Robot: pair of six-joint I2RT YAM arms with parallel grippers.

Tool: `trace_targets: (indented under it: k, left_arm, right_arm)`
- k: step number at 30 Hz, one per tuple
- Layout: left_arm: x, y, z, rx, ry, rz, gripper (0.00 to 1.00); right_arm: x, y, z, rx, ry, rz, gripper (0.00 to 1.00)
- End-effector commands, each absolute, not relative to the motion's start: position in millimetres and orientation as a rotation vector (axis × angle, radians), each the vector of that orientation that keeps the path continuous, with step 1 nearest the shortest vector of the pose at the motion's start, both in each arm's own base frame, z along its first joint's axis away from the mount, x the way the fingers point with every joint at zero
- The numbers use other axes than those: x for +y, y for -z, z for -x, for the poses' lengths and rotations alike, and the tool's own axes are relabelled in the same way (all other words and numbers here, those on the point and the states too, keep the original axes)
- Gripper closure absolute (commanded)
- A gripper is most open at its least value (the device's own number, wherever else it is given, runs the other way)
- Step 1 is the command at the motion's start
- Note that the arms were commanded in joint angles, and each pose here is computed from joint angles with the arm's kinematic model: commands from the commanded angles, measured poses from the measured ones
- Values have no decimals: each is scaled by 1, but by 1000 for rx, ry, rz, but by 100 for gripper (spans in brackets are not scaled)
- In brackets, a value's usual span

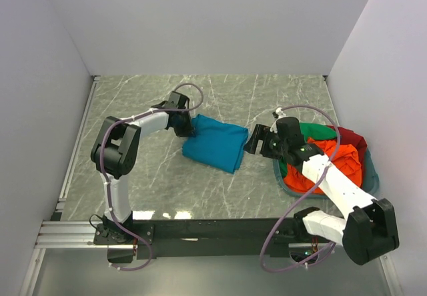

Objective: Fold and stack the t-shirts
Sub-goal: Neatly place the folded tshirt to the corner

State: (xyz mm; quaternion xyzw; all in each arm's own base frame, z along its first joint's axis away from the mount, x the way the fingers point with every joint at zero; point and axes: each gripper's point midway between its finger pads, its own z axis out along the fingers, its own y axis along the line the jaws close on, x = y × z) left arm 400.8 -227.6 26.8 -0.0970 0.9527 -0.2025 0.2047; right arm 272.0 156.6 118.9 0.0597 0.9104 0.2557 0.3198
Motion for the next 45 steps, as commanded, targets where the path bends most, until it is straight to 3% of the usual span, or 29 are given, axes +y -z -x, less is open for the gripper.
trace_targets:
  k: [1, 20, 31, 45]
  left_arm:
    - [-200, -45, -422, 2593, 413, 354, 99]
    - [-10, -56, -562, 2438, 122, 710, 100]
    - [118, -65, -597, 2308, 66, 769, 99]
    - [199, -89, -626, 2119, -186, 736, 82]
  right_arm:
    - [150, -135, -275, 2326, -634, -106, 11]
    - [102, -166, -269, 2214, -386, -124, 8]
    - [92, -156, -281, 2228, -364, -162, 8]
    - [92, -152, -288, 2274, -361, -196, 8]
